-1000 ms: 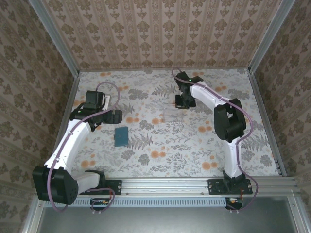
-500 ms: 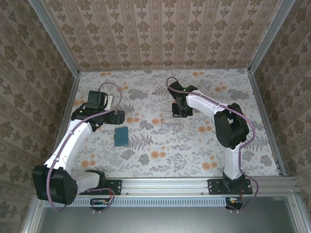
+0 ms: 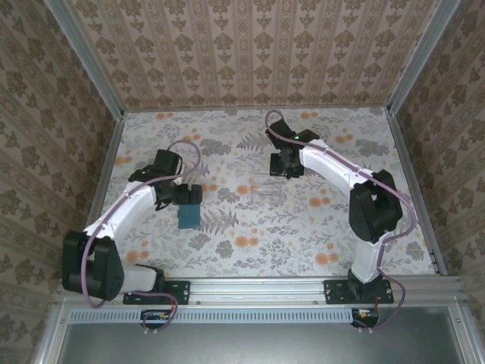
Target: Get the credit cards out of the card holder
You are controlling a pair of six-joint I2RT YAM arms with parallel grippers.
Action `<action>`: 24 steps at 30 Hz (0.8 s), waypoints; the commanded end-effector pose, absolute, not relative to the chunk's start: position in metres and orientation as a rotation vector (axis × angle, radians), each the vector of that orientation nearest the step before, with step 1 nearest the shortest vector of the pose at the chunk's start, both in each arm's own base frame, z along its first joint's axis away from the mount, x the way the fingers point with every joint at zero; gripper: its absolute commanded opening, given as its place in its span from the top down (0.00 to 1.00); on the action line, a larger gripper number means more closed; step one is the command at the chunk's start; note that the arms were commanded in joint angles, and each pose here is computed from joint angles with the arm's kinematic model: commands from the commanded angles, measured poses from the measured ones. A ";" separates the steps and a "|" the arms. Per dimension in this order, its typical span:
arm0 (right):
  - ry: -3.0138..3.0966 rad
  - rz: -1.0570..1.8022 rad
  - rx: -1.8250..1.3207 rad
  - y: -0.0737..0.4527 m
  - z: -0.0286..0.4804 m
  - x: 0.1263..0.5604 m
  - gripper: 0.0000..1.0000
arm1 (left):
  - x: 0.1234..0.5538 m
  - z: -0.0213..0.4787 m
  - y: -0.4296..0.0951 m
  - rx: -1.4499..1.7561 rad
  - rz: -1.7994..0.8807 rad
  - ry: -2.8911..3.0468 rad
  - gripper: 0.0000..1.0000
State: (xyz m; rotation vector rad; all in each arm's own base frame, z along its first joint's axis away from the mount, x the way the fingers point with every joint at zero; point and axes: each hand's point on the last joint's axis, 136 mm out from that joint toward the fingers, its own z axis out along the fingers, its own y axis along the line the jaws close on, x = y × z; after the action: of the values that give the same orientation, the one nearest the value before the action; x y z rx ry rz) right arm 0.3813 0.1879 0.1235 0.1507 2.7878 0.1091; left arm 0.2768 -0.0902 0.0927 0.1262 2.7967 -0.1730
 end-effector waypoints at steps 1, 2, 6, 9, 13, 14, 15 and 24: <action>2.763 0.093 0.121 0.180 0.148 0.371 0.53 | 0.269 0.069 -0.088 0.030 -0.180 2.871 0.00; 2.757 0.101 0.117 0.180 0.151 0.369 0.52 | 0.267 0.061 -0.088 0.021 -0.177 2.893 0.00; 2.744 0.133 0.099 0.179 0.160 0.362 0.48 | 0.266 0.038 -0.094 -0.002 -0.215 2.944 0.00; 2.740 0.136 0.098 0.177 0.163 0.358 0.47 | 0.266 0.027 -0.099 -0.006 -0.241 2.966 0.00; 2.736 0.143 0.097 0.175 0.164 0.354 0.46 | 0.264 0.017 -0.104 -0.005 -0.252 2.995 0.01; 2.737 0.143 0.097 0.175 0.163 0.354 0.46 | 0.263 0.013 -0.104 -0.006 -0.250 3.006 0.03; 2.738 0.144 0.096 0.174 0.163 0.352 0.46 | 0.261 0.011 -0.106 -0.002 -0.254 3.016 0.06; 2.737 0.222 0.101 0.174 0.158 0.335 0.47 | 0.242 0.017 -0.129 0.061 -0.206 3.033 0.22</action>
State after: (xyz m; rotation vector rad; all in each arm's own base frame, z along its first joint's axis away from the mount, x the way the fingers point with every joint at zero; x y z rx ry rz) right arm 0.3428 0.1705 0.1488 0.1195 2.7587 0.1587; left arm 0.2597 -0.1082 0.0179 0.0494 2.9900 -0.1426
